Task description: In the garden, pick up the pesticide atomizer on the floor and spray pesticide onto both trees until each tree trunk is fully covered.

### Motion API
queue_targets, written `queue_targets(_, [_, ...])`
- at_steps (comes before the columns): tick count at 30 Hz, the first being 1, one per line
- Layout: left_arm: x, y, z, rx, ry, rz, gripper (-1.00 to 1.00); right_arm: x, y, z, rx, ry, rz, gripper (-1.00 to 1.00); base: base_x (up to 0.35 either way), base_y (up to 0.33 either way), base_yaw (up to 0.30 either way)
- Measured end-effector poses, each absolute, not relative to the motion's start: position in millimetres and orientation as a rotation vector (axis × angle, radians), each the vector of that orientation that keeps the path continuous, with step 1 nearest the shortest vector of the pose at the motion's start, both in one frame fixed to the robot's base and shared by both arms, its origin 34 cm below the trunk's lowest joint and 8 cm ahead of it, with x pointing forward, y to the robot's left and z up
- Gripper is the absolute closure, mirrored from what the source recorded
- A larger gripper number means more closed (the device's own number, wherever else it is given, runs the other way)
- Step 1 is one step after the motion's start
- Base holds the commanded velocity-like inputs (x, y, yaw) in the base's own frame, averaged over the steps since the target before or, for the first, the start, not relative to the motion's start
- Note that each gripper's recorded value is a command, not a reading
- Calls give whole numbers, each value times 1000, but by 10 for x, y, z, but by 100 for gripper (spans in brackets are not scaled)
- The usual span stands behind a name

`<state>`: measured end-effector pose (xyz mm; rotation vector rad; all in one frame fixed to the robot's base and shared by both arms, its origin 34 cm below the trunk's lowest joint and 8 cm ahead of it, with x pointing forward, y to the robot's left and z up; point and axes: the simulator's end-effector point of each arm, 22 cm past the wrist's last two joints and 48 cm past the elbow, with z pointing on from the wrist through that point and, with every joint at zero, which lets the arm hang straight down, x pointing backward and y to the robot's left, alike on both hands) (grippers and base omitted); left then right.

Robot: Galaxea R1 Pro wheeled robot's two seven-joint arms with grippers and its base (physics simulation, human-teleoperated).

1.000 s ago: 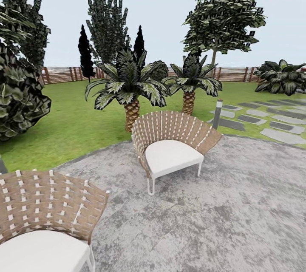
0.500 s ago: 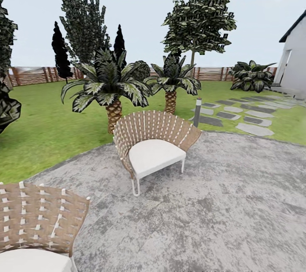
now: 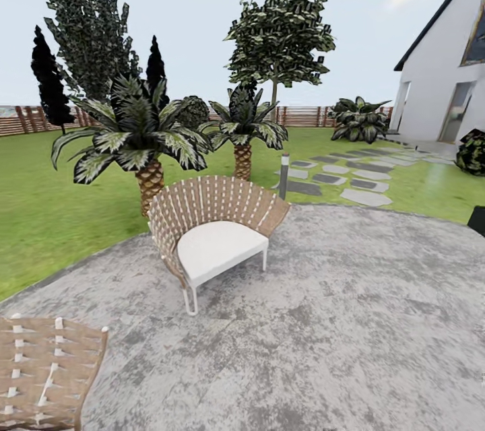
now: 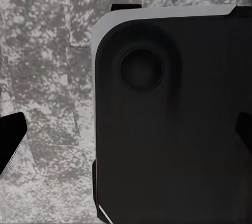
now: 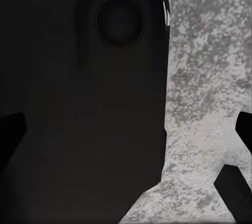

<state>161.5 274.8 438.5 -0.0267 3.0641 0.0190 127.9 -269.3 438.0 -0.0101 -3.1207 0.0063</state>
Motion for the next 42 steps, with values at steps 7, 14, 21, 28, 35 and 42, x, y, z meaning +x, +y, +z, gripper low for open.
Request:
queue_targets(7, [1614,2748,4385,-27,3064,19,-100,1278,-2692,4380,-10,-3121,6,-100,0,0,-284])
queue_targets(14, [1614,2748,4385,-28,3064,19,-100,1279,-2684,4380,-9,-3121,3,-100,0,0,-284])
queue_targets(21, [1618,2747,4385,-27,3063,19,-100,1279,-2686,4380,-9,-3121,2,-100,0,0,-283])
queue_targets(28, [1622,2748,4386,-27,3061,19,-100,1279,-2687,4380,-8,-3121,2,-100,0,0,-280])
queue_targets(35, [1622,2741,4386,-27,3061,18,-100,1275,-2678,4380,-8,-3120,0,-100,0,0,-265])
queue_targets(42, [1623,2737,4386,-28,3061,17,-100,1274,-2675,4380,-8,-3120,0,-100,0,0,-188])
